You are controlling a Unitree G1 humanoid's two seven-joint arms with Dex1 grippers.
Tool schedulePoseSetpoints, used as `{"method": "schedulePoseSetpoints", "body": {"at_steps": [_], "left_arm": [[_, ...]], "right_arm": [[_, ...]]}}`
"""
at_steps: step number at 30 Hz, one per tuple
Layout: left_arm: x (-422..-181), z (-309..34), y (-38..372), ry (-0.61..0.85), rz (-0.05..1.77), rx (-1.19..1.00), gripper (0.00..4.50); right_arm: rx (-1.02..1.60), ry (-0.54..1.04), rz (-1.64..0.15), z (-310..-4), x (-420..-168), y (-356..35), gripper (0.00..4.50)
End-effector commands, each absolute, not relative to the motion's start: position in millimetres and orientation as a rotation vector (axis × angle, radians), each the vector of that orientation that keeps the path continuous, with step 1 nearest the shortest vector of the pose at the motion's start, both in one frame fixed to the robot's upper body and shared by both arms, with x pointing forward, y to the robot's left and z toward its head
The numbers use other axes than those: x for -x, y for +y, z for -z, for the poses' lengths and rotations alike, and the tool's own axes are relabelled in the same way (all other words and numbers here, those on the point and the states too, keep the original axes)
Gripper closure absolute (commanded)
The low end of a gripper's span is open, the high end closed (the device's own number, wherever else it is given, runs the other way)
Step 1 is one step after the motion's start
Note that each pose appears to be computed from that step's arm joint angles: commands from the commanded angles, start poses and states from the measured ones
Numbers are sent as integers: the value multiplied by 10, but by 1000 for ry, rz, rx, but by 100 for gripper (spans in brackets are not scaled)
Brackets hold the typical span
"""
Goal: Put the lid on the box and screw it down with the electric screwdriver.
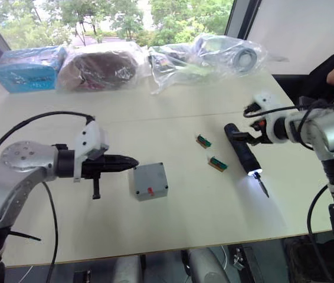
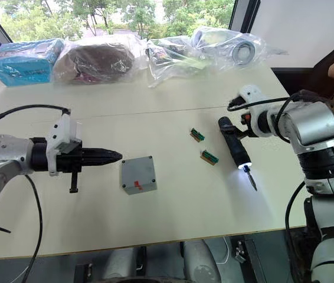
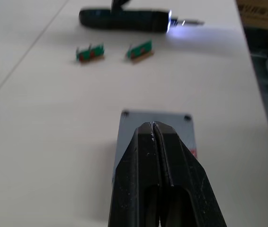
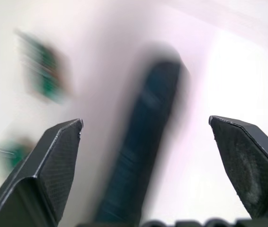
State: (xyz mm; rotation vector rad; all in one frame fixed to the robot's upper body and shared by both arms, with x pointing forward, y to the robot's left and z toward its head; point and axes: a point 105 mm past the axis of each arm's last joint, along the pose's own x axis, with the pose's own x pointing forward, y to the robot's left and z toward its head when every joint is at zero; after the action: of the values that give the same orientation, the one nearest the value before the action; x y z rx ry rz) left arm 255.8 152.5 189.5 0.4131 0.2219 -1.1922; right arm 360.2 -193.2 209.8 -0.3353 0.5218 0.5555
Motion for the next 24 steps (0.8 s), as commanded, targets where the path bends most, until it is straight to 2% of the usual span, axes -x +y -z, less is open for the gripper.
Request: {"method": "schedulePoseSetpoints", "body": {"at_steps": [1,3,4,5,8,9,10,11,16,24], "left_arm": [[-2569,-1742,1714,275,1145,-454,450],[-2575,-1622,1780,312,1133,-460,450],[-2576,-1572,1798,325,1135,-471,450],[-2577,-1526,1805,336,1137,-473,450],[-2599,-1390,1782,354,1144,-474,450],[-2628,-1326,1760,356,1138,-464,450],[-2649,-1283,1744,356,1133,-457,450],[-2672,-1250,1732,353,1125,-451,450],[-2805,-1110,1554,311,1120,-445,450],[-3024,-1102,1324,250,1137,-450,450]], "right_arm": [[362,378,-826,-2228,-3250,-1438,99],[358,380,-914,-2100,-3097,-1280,157],[351,387,-936,-2014,-3054,-1219,224],[345,388,-963,-1932,-3010,-1151,235],[319,398,-1011,-1714,-2936,-998,356],[319,401,-1030,-1644,-2908,-950,377],[320,401,-1044,-1601,-2888,-920,427],[319,402,-1052,-1572,-2874,-899,439],[278,425,-1162,-1382,-2773,-654,439],[261,456,-1227,-1221,-2748,-432,439]]}}
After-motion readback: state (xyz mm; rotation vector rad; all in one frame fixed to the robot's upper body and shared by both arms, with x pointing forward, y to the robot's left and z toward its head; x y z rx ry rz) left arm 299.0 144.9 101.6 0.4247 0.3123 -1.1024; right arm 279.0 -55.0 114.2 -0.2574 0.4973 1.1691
